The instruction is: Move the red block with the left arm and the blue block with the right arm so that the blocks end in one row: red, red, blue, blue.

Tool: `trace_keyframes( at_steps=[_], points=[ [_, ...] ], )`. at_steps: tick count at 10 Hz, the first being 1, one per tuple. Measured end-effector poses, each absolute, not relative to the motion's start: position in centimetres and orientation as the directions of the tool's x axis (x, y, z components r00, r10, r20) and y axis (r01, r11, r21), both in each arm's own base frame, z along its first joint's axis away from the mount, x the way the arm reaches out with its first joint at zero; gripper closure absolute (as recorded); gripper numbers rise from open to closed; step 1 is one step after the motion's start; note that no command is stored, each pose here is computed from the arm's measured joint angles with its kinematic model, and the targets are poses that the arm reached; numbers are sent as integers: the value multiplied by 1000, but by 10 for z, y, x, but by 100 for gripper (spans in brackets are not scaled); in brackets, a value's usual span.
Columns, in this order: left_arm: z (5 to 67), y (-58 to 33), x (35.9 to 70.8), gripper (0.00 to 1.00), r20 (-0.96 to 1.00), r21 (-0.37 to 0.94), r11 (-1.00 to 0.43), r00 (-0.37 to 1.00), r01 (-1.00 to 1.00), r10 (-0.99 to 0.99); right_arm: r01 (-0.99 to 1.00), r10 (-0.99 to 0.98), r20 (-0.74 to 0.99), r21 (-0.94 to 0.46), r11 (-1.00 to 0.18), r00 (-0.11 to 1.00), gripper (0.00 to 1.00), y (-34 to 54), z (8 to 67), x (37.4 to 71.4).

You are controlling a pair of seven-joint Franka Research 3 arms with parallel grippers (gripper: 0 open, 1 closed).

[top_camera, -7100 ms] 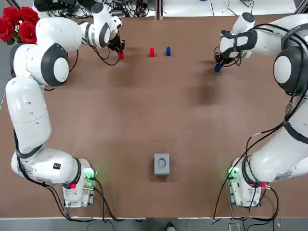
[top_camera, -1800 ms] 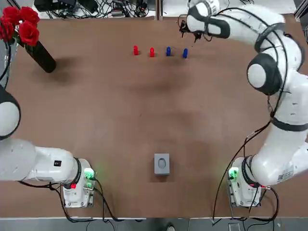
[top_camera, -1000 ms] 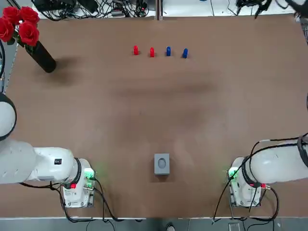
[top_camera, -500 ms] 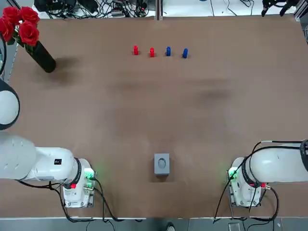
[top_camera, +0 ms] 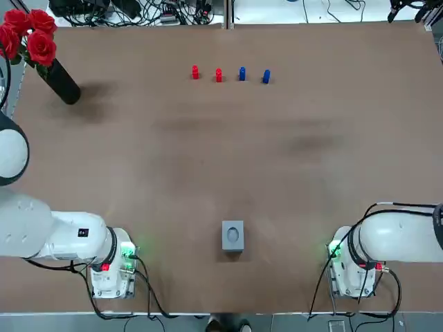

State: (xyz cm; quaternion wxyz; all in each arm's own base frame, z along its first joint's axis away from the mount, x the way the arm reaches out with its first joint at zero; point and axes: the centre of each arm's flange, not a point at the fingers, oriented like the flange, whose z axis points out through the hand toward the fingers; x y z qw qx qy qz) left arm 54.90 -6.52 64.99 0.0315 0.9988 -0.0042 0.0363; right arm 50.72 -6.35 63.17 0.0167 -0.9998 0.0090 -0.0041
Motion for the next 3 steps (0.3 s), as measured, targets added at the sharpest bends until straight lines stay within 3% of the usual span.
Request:
trace_keyframes(
  at_steps=[3],
  points=[
    [650,-65,549,2,73,63,-998,997,-11,-6,-20,-20,7,-35,-999,1000,0,-65,634,504]
  ],
)
